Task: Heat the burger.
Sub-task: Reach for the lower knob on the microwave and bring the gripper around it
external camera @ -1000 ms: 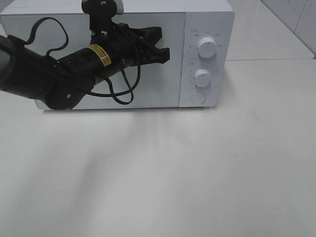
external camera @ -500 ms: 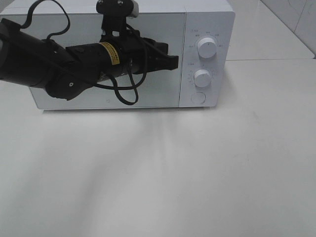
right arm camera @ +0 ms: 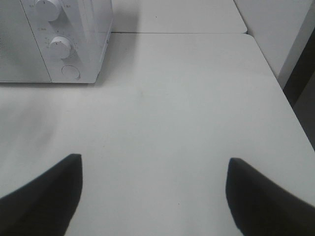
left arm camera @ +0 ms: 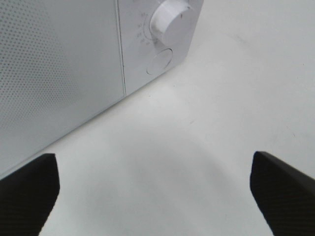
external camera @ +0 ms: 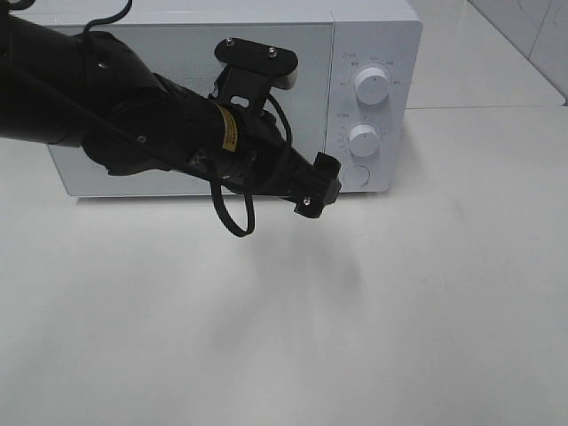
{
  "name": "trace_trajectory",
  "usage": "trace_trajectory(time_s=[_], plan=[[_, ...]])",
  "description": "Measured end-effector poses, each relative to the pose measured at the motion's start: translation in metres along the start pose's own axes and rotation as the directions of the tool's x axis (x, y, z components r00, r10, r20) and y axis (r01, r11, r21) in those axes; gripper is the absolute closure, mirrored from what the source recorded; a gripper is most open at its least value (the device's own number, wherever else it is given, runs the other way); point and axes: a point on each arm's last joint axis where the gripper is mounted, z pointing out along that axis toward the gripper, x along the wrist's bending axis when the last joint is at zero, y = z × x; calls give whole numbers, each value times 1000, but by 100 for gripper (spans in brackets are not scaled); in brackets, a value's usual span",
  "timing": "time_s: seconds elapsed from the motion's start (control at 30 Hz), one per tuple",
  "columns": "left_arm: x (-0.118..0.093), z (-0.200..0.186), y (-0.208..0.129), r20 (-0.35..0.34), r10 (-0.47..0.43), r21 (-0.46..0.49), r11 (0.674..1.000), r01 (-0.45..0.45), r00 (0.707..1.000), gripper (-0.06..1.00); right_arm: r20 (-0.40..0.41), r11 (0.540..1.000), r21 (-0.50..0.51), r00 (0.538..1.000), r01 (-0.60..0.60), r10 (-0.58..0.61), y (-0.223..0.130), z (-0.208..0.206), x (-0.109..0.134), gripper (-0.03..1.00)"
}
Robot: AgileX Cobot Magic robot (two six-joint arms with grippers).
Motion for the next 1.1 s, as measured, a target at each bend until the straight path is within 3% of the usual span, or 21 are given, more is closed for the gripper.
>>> trace_trajectory(time_s=[0.23,0.3,0.5,0.7,0.8,0.87,1.1], plan=[[-6,-14,-7,-40,5,133,991,0,999,-4,0,1000,0,1000,1,-1,0,0,0,21],[-3,-27,-11,-74,-32,218,975,48,997,-4,0,1000,0,1000,1,-1,0,0,0,21],[1,-52,-14,-132,-40,344,935,84,990,-4,0,1000,0,1000,1,-1,0,0,0,21],[6,-68,-14,-162,-47,387,916,107,986,-4,0,1000,0,1000,1,-1,0,0,0,21],[17,-79,-12,-182,-72,403,904,141,981,-5,0,1000,0,1000,1,-1,0,0,0,21],[41,-95,-8,-204,-133,398,894,207,970,-5,0,1000,0,1000,1,-1,0,0,0,21],[84,-126,-3,-220,-262,361,873,328,940,-5,0,1000,0,1000,1,-1,0,0,0,21]])
